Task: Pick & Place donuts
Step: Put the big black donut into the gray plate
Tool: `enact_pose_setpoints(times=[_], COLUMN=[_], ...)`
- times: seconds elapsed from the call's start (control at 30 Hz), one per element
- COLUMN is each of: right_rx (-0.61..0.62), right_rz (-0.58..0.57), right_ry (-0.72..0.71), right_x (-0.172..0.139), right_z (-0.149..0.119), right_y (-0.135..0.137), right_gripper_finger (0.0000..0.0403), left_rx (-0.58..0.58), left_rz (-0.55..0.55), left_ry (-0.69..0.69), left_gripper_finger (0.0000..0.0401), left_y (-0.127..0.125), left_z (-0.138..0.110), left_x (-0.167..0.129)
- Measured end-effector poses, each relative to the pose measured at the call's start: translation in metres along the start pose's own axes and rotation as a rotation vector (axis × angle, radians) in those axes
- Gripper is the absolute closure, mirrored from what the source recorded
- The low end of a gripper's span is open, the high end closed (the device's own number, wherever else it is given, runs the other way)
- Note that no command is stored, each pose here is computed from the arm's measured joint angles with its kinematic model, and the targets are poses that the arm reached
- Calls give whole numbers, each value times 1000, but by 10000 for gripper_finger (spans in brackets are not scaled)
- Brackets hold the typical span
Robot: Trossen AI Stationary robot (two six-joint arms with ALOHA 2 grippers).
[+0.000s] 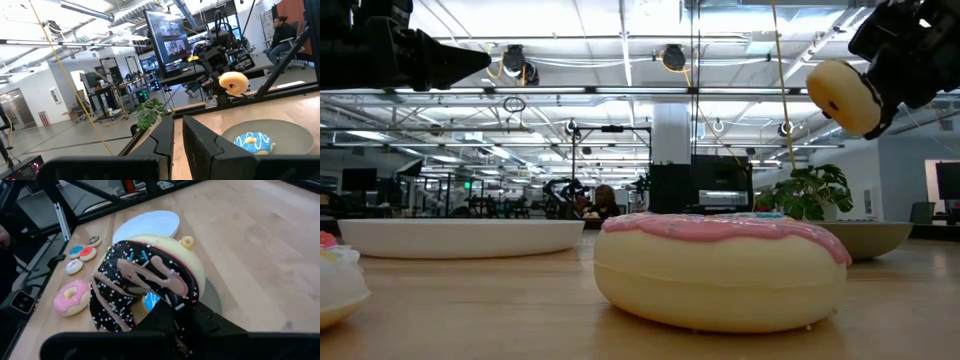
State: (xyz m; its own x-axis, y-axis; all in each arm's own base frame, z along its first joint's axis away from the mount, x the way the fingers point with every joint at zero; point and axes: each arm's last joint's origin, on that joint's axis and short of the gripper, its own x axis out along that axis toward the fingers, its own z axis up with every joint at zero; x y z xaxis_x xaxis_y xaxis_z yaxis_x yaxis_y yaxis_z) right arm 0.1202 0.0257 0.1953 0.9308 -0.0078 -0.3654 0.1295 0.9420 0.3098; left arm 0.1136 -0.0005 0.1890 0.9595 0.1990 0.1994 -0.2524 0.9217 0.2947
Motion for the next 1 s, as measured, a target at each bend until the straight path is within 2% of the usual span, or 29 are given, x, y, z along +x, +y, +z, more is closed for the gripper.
enact_pose_setpoints(times=[0.17,0.73,0.8,0.9,1.0], right_rx=[6,-11,-9,0,-20], right_rz=[28,35,47,51,14], right_ry=[-56,-87,-116,-130,-55], right_x=[1,2,1,-6,-11], right_z=[-4,-4,1,24,46], right_y=[-2,-2,0,8,17], right_gripper_finger=[390,390,390,390,390], left_rx=[-5,-7,-17,-27,-38], left_rz=[0,0,0,2,5], left_ry=[0,0,0,-6,-15], left_gripper_finger=[354,354,354,354,354], left_y=[0,0,0,0,1], left_z=[0,0,0,1,1], left_x=[0,0,0,0,0])
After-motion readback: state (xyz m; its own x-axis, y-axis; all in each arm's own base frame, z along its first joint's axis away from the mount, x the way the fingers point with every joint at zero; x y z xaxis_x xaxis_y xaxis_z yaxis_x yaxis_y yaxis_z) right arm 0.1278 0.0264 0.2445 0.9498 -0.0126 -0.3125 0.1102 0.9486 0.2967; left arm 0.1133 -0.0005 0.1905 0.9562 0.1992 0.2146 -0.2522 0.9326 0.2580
